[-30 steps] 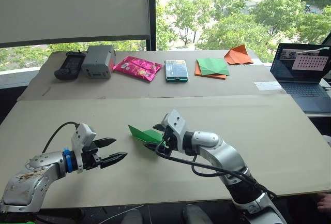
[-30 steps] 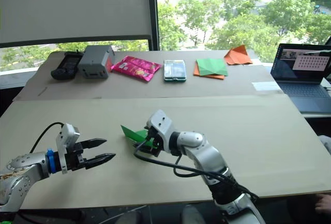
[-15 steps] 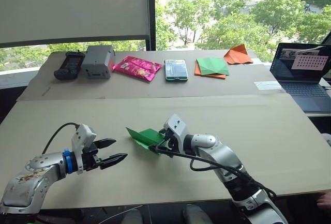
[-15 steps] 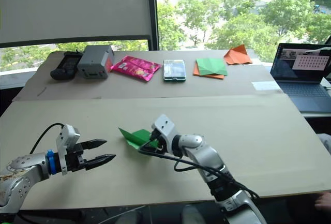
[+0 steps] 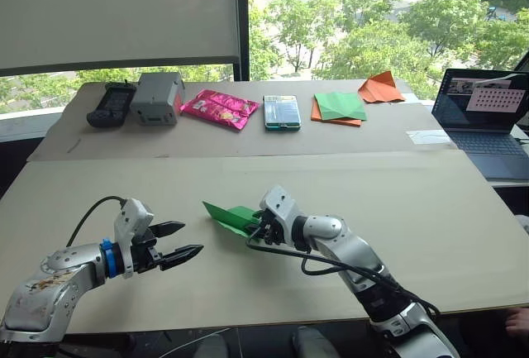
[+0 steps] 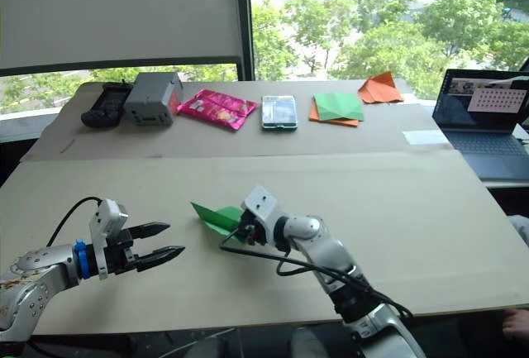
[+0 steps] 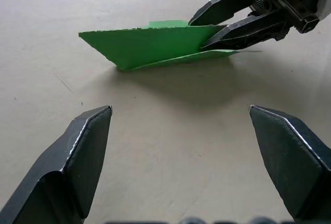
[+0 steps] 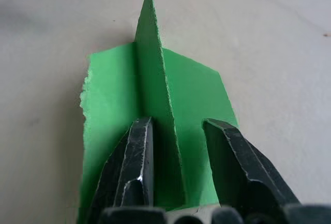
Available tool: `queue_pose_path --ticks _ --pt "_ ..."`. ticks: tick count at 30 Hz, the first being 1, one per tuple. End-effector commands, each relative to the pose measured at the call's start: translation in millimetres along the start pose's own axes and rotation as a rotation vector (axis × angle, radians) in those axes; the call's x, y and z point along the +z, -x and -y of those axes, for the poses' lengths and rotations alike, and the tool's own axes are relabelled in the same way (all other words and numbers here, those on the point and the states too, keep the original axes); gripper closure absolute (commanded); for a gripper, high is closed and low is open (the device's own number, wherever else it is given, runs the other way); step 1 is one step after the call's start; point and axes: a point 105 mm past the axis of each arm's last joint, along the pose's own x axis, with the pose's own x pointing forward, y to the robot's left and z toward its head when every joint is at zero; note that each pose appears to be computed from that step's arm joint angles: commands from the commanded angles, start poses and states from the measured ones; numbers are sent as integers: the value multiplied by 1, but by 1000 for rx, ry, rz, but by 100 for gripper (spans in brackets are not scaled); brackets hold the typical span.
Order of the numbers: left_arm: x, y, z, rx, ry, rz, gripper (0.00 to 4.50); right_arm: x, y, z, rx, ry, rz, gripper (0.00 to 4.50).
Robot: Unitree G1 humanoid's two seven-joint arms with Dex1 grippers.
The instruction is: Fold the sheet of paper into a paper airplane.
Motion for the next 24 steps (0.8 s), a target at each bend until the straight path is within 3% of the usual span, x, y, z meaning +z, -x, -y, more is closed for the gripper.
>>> queue_pose_path --ticks 1,2,15,24 --pt "11 2 1 -4 -29 25 0 20 4 -4 -4 64 59 410" --pt "11 2 1 -5 -28 25 0 18 4 -6 -1 57 52 447" --pt "12 0 0 -4 -25 20 0 12 3 -7 0 18 27 447" --pt "12 -2 2 -11 -21 18 0 39 17 5 -46 -54 125 447"
